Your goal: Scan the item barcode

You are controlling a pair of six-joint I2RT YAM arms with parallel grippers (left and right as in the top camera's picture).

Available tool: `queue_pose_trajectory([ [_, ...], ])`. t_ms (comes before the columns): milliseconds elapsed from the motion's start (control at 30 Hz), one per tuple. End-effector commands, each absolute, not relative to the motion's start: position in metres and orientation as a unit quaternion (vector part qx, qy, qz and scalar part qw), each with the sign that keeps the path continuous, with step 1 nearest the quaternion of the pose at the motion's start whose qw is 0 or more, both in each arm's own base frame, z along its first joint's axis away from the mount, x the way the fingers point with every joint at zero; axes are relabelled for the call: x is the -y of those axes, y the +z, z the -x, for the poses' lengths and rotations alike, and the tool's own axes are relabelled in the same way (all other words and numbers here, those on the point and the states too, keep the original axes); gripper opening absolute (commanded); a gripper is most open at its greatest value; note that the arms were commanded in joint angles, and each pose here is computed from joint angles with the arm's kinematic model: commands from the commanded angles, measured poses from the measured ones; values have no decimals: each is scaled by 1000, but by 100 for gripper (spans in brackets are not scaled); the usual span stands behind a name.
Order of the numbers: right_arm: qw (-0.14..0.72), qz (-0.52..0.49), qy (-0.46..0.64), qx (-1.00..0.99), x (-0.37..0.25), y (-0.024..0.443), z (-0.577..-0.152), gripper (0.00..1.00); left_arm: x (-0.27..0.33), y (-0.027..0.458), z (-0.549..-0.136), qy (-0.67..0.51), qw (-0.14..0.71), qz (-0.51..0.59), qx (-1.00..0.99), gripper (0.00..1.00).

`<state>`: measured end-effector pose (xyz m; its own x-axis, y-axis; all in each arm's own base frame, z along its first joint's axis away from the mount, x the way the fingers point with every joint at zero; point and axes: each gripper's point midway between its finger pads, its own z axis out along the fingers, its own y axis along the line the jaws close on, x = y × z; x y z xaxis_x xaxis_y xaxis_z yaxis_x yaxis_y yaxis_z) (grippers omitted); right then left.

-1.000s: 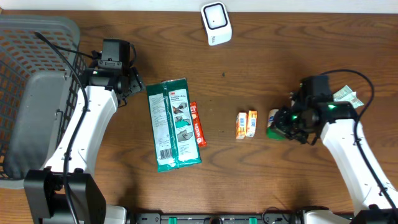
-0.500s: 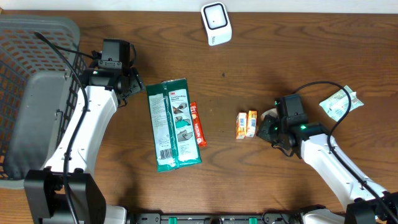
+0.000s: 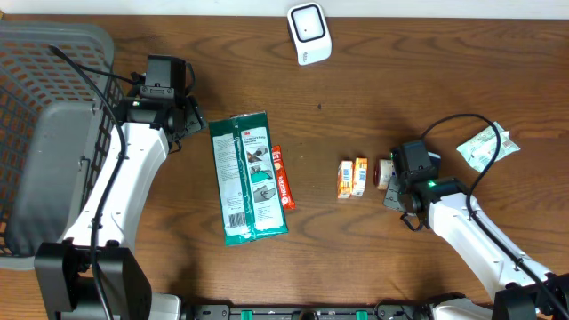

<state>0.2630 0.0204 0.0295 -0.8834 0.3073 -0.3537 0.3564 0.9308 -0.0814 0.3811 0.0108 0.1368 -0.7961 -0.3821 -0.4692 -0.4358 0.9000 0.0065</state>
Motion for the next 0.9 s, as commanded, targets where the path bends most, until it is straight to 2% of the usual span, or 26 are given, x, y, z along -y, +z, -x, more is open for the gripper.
queue_pose_trajectory([
  [0,203,-153,-139,-957,0,39,-270,1,-14,139,-382,68,238,213,-945,85],
  [200,242,-154,-129,-949,-3,46,-289,1,-14,139,-382,68,238,213,-945,85],
  [367,264,-97,-141,-949,-4,52,-302,5,-14,139,-382,68,238,213,-945,85],
  [700,308,-41,-156,-938,1,67,-328,3,-14,139,-382,68,238,213,-945,85],
  [867,324,-13,-127,-937,-12,70,-338,4,-14,139,-382,68,238,213,-945,85],
])
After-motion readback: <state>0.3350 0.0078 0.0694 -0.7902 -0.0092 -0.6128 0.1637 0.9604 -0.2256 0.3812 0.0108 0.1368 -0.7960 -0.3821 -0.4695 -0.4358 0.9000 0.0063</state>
